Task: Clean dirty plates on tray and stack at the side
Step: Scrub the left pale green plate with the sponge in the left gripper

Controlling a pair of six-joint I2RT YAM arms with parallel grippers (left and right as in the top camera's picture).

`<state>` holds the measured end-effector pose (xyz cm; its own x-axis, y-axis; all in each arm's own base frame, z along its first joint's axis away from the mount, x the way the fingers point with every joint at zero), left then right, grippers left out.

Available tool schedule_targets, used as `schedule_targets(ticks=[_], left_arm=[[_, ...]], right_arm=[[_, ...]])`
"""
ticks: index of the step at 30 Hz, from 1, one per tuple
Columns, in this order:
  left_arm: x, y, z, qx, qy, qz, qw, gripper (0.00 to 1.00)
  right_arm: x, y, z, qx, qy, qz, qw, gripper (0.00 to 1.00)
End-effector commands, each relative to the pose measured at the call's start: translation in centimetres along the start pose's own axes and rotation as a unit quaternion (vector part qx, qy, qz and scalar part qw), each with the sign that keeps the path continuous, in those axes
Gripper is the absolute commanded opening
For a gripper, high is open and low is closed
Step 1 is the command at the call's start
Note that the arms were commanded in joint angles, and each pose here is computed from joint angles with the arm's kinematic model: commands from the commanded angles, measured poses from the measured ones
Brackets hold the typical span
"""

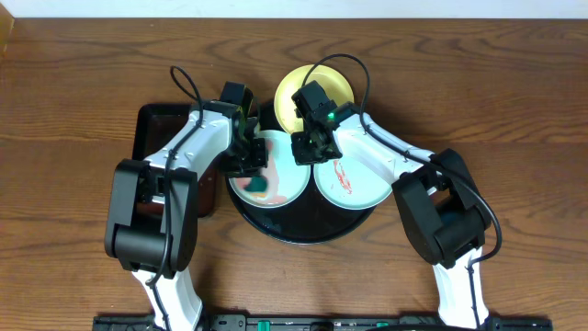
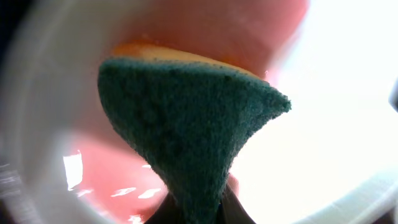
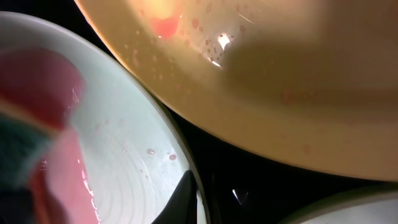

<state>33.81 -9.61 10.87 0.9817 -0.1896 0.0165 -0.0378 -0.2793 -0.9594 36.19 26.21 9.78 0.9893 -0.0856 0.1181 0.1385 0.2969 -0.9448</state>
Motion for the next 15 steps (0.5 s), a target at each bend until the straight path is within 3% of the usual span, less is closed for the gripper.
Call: schedule_targets(ticks=[1, 6, 15], left_arm=[[0.0, 0.7, -1.5, -0.088, 0.050, -0.002, 0.995, 0.07], [1.5, 0.6, -1.2, -0.066, 0.060, -0.051, 0.995, 0.08], [2.5, 0.2, 1.9, 0.153, -0.032, -0.095, 0.983, 0.07]], right_arm=[[-1.1, 1.6, -0.8, -0.022, 0.000, 0.022, 1.000, 0.06], [-1.1, 1.6, -0.8, -0.023, 0.000, 0.022, 0.999, 0.06], [-1.1, 1.6, -0.8, -0.023, 0.000, 0.022, 1.000, 0.06]])
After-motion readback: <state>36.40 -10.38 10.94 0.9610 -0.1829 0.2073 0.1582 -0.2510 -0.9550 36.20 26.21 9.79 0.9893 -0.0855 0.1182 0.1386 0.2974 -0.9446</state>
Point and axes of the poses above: each gripper's point midway between its finger pads, its own y axis out along the fingers, its own z axis along the line the jaws close on, x = y × z, the point moved 10 cm from there along -y, back along the fingers, and after that the axes turned 14 degrees about y, right-handed, at the moved point
